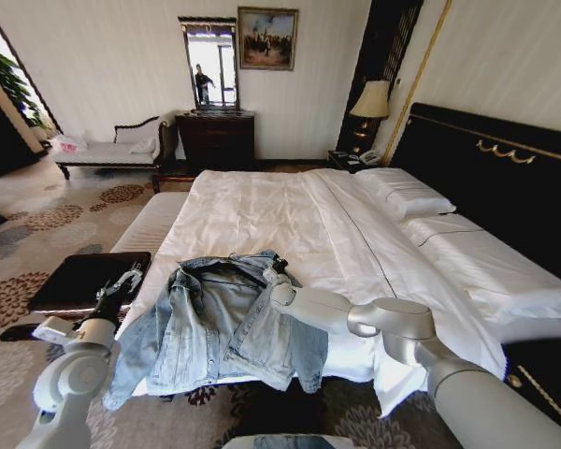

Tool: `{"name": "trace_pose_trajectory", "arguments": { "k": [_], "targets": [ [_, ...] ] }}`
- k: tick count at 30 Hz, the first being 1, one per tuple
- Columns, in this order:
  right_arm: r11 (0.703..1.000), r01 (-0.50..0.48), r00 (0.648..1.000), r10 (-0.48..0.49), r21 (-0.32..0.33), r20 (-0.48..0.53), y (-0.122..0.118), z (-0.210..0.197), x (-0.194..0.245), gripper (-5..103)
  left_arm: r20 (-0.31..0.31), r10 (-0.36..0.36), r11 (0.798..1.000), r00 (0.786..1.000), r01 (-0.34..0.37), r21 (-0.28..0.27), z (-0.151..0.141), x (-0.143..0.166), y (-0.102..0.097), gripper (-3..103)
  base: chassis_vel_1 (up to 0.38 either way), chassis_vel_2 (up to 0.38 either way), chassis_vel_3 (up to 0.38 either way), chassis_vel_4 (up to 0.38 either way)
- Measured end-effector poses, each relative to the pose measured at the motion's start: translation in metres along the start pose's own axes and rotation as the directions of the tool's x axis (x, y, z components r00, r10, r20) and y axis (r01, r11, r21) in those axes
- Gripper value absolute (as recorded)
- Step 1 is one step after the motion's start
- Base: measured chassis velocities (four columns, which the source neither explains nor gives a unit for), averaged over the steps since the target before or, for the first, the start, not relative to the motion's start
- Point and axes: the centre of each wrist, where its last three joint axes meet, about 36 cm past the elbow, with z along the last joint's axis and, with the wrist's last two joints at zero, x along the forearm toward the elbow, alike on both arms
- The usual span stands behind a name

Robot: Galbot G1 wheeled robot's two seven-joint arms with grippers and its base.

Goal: Pick up the clothes from the bed and hang them on the clothes hanger.

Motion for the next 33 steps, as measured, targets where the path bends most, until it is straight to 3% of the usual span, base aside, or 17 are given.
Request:
{"name": "trace_pose_trajectory", "arguments": {
  "k": [1, 4, 8, 14, 18, 20, 21, 24, 25, 28, 33],
  "targets": [
    [1.0, 0.0, 1.0, 0.0, 0.0, 0.0, 0.0, 0.0, 0.0, 3, 0.0, 0.0, 1.0, 1.0, 0.0, 0.0, 0.0, 0.0, 0.0, 100, 0.0, 0.0, 0.0, 0.0],
    [0.998, 0.057, 0.997, -0.058, 0.025, 0.052, -0.039, 0.008, -0.001, 3, 0.001, 0.001, 1.0, 1.0, -0.001, 0.0, 0.0, 0.001, -0.001, 100, 0.0, 0.0, 0.0, 0.0],
    [0.996, 0.08, 0.993, -0.083, 0.046, 0.082, -0.061, 0.018, -0.004, 3, -0.002, 0.003, 1.0, 1.0, -0.003, -0.003, 0.002, 0.001, -0.003, 100, 0.0, 0.0, 0.0, 0.0],
    [0.986, 0.137, 0.972, -0.153, 0.099, 0.181, -0.124, 0.047, -0.011, 3, -0.003, 0.005, 1.0, 1.0, -0.005, -0.003, 0.003, 0.002, -0.006, 100, 0.0, 0.0, 0.0, 0.0],
    [0.984, 0.164, 0.962, -0.176, 0.074, 0.207, -0.136, 0.05, 0.0, 3, -0.003, 0.003, 1.0, 1.0, -0.003, -0.003, 0.004, 0.003, -0.006, 100, 0.0, 0.0, 0.0, 0.0],
    [0.976, 0.219, 0.949, -0.216, 0.014, 0.229, -0.126, 0.044, 0.02, 3, -0.004, 0.002, 1.0, 1.0, -0.002, -0.003, 0.005, 0.003, -0.007, 100, 0.0, 0.0, 0.0, 0.0],
    [0.976, 0.219, 0.949, -0.216, 0.014, 0.229, -0.126, 0.044, 0.02, 3, -0.004, 0.002, 1.0, 1.0, -0.002, -0.003, 0.005, 0.003, -0.007, 100, 0.0, 0.0, 0.0, 0.0],
    [0.95, 0.304, 0.923, -0.277, -0.064, 0.268, -0.096, 0.03, 0.053, 3, -0.006, 0.001, 1.0, 1.0, -0.001, -0.002, 0.007, 0.003, -0.008, 100, 0.0, 0.0, 0.0, 0.0],
    [0.95, 0.304, 0.923, -0.277, -0.064, 0.268, -0.096, 0.03, 0.053, 3, -0.006, 0.001, 1.0, 1.0, -0.001, -0.002, 0.007, 0.003, -0.008, 100, 0.0, 0.0, 0.0, 0.0],
    [0.913, 0.392, 0.893, -0.347, -0.112, 0.287, -0.059, 0.02, 0.084, 3, -0.008, 0.001, 1.0, 1.0, -0.001, 0.001, 0.01, 0.002, -0.011, 100, 0.0, 0.0, 0.0, 0.0],
    [0.87, 0.474, 0.856, -0.42, -0.134, 0.302, -0.024, 0.007, 0.106, 3, -0.006, -0.001, 1.0, 1.0, 0.001, 0.005, 0.01, 0.002, -0.011, 100, 0.0, 0.0, 0.0, 0.0]
  ]
}}
